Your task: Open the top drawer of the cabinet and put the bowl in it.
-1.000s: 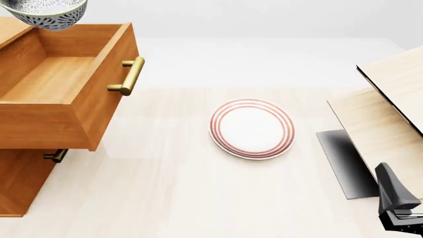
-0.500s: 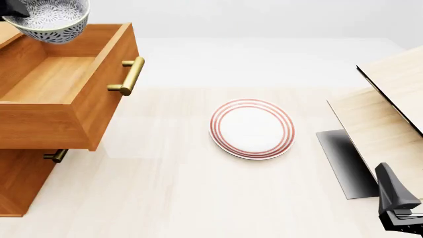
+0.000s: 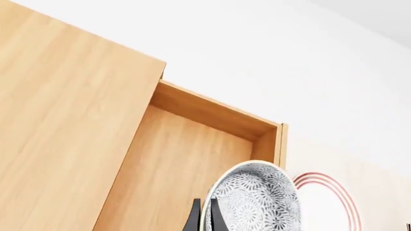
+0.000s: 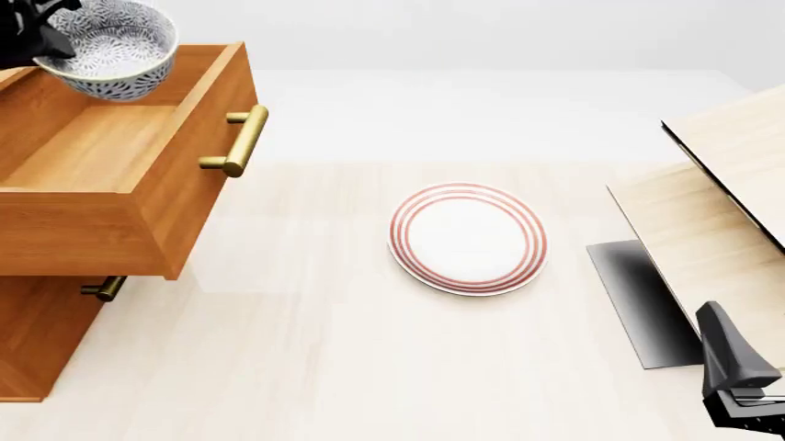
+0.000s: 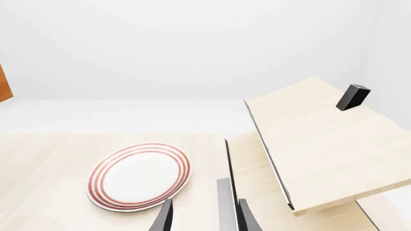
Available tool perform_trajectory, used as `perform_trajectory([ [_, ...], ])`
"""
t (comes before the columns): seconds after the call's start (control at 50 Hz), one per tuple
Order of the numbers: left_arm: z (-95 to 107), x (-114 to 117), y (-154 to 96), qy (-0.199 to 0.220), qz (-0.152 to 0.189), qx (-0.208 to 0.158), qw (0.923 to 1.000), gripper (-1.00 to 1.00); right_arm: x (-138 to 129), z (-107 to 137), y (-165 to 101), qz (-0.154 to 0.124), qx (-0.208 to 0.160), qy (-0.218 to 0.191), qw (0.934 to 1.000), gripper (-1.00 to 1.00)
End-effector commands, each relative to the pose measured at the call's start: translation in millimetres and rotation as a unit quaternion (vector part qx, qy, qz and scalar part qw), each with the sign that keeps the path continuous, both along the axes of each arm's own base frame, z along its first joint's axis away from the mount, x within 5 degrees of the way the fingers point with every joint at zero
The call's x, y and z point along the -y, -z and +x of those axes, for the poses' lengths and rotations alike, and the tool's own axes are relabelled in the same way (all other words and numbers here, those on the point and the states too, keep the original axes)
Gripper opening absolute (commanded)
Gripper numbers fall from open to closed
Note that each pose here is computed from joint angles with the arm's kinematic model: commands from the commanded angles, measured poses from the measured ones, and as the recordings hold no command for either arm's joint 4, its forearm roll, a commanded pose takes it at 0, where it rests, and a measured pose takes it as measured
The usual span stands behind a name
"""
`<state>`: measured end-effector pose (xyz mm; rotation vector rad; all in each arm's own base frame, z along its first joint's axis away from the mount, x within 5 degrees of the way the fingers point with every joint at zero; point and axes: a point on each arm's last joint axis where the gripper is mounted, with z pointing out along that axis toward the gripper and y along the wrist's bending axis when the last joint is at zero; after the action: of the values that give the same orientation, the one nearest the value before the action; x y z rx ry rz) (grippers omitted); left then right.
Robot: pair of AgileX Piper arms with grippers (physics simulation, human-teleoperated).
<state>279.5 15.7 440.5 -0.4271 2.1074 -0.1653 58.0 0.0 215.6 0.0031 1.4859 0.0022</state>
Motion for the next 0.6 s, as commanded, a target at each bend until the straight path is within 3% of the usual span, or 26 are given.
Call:
perform_trajectory([
  [0.02,4.1,-3.9,10.0,-0.006,-0.001,-0.003,1.0,-1.0,0.0,-0.4,0.5,0.0,0.0,0.0,1.0,1.0],
  [0.6,8.6,-14.3,29.4,-0.025,-0.004,-0.018,0.9995,-1.0,0.0,-0.4,0.5,0.0,0.0,0.0,1.0,1.0],
])
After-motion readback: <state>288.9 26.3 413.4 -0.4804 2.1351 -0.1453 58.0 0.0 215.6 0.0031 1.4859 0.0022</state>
